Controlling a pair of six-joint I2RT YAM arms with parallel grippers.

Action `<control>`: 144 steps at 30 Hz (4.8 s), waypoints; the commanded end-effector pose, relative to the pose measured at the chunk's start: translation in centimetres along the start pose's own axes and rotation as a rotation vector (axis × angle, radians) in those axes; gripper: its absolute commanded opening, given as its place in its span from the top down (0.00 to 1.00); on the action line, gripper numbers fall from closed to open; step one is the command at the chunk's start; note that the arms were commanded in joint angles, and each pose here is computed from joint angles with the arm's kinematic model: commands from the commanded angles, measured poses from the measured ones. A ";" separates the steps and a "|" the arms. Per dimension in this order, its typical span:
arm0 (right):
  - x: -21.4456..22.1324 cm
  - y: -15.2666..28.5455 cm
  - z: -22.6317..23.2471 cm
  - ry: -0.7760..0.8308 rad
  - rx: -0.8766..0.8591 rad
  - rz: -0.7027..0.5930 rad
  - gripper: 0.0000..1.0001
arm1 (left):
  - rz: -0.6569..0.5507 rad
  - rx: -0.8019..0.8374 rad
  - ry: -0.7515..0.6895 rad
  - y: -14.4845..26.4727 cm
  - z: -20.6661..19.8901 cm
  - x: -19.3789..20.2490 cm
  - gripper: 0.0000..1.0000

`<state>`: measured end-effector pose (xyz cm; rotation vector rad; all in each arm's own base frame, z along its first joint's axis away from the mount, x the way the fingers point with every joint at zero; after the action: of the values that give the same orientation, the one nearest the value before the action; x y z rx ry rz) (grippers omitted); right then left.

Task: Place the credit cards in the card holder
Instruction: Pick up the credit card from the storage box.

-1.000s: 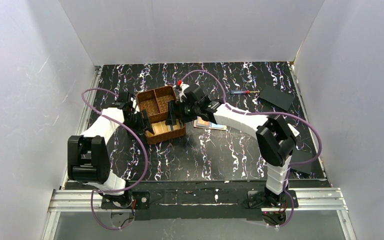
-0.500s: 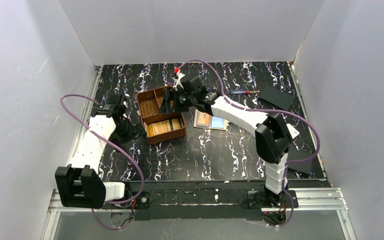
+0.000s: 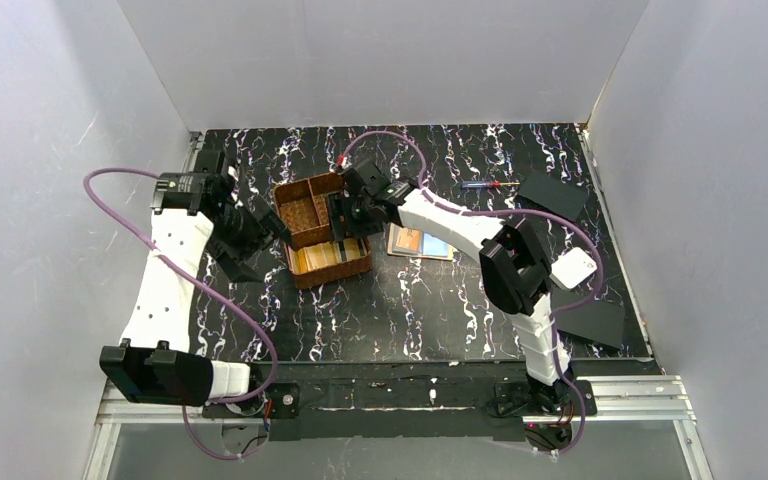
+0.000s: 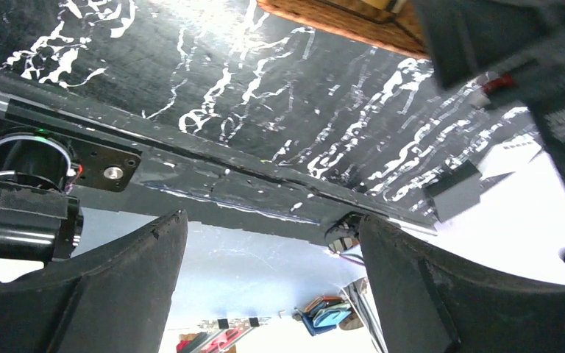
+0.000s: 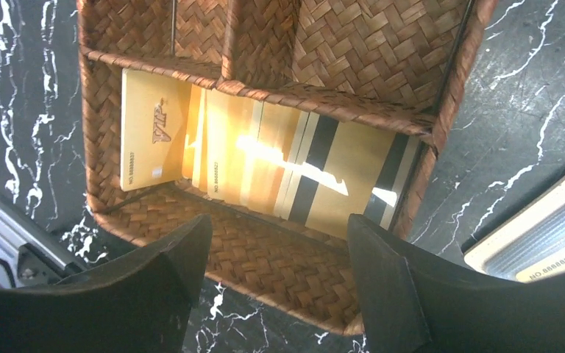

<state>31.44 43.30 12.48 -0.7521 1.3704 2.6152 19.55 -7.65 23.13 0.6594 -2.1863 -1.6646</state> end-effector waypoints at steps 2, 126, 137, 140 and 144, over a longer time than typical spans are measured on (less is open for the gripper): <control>-1.2 -0.9 1.2 0.037 0.047 -0.044 0.23 | 0.075 0.044 -0.076 3.5 -1.2 1.2 0.16; -0.6 -4.9 -6.3 0.435 0.480 -0.065 0.41 | 0.332 -0.257 0.142 -14.7 -1.3 -3.2 0.60; -0.7 -5.0 -7.0 0.443 0.520 -0.068 0.54 | 0.345 -0.298 0.144 -14.9 -0.7 -2.8 0.67; -1.4 -4.1 -7.2 0.445 0.551 -0.089 0.59 | 0.349 -0.319 0.145 -14.8 -0.3 -2.7 0.69; -2.8 -2.3 -7.8 0.447 0.598 -0.119 0.63 | 0.352 -0.341 0.150 -14.8 0.0 -2.6 0.70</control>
<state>35.39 41.08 5.34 -1.2825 1.9655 1.9987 25.72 -10.91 8.79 0.3123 -1.8477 -1.5927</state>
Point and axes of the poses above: each gripper's point midway between its finger pads, its own y axis back along the fingers, its own z axis along the line the jaws close on, x = y × z, the point moved 1 cm from there along y, back along the fingers, and after that the axes turned 7 degrees about -y, right-handed, at the moved point
